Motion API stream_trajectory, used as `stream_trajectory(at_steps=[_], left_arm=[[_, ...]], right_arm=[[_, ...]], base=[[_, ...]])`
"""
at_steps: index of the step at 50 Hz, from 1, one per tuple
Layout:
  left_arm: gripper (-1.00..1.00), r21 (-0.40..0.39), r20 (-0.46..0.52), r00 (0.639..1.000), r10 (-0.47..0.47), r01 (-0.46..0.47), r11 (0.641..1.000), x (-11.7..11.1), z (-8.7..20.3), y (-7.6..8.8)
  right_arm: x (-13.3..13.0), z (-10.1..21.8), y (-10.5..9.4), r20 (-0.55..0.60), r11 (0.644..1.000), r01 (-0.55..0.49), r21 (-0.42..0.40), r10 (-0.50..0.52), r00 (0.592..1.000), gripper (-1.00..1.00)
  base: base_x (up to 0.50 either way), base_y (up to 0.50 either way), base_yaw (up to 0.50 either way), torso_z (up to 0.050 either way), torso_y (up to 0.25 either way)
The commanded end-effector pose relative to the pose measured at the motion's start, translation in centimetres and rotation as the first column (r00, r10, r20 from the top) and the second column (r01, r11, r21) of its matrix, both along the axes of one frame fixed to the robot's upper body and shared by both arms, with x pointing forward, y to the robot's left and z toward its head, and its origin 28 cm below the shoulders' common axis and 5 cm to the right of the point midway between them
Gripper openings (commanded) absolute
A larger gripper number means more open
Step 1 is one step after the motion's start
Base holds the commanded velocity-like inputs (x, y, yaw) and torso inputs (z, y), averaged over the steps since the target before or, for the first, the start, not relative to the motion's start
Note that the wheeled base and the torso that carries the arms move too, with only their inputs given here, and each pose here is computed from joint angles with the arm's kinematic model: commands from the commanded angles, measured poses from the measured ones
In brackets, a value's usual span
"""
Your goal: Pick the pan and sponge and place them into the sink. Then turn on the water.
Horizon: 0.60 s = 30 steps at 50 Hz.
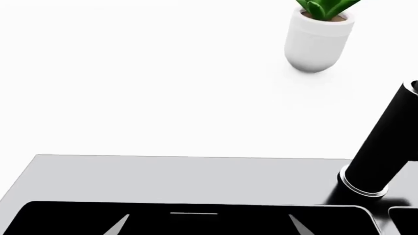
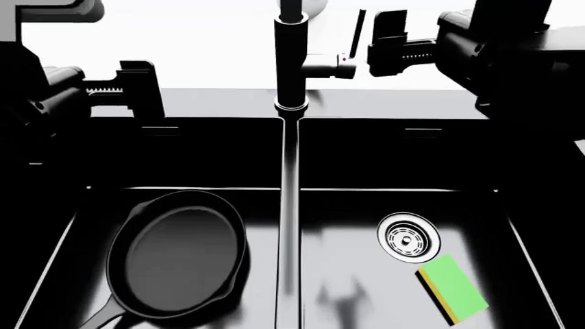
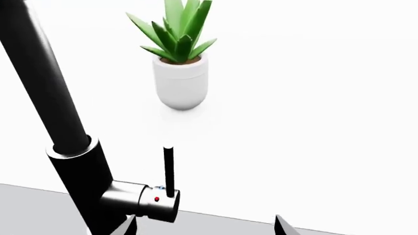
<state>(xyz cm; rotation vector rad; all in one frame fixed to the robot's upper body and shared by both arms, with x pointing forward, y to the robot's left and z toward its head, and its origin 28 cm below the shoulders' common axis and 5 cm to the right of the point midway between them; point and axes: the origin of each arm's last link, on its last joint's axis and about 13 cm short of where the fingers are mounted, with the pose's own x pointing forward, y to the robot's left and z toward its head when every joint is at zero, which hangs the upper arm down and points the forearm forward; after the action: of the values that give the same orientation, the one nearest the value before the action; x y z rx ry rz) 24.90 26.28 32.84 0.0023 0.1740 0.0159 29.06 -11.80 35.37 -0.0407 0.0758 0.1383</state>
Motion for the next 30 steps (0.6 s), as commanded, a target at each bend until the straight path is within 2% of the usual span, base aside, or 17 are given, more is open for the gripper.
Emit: stream_trajectory(at_steps=[1,23,30], left_arm=[[1.00,-0.012,-0.018,1.000,-0.012,0.012,1.000,0.4,-0.9,0.0],[1.00,-0.019,-0.029,1.000,-0.006,0.005,1.000,0.3,-1.6,0.1],[1.00,-0.012,-0.031,1.000,-0.002,0.001,1.000,0.3,-1.8,0.1]], right_arm=[[2.5,-0.5,1.1,-0.008,1.000,-0.027,-0.013,0.027,1.000,1.00],[5.3,-1.4,1.4,0.001,0.997,-0.035,0.066,0.035,0.999,1.00],[5.9,-1.9,1.6,-0.005,0.998,-0.035,0.054,0.036,0.999,1.00]], base=[[0.00,0.00,0.00,0.000,0.000],[0.00,0.00,0.00,0.000,0.000],[0.00,0.00,0.00,0.000,0.000]])
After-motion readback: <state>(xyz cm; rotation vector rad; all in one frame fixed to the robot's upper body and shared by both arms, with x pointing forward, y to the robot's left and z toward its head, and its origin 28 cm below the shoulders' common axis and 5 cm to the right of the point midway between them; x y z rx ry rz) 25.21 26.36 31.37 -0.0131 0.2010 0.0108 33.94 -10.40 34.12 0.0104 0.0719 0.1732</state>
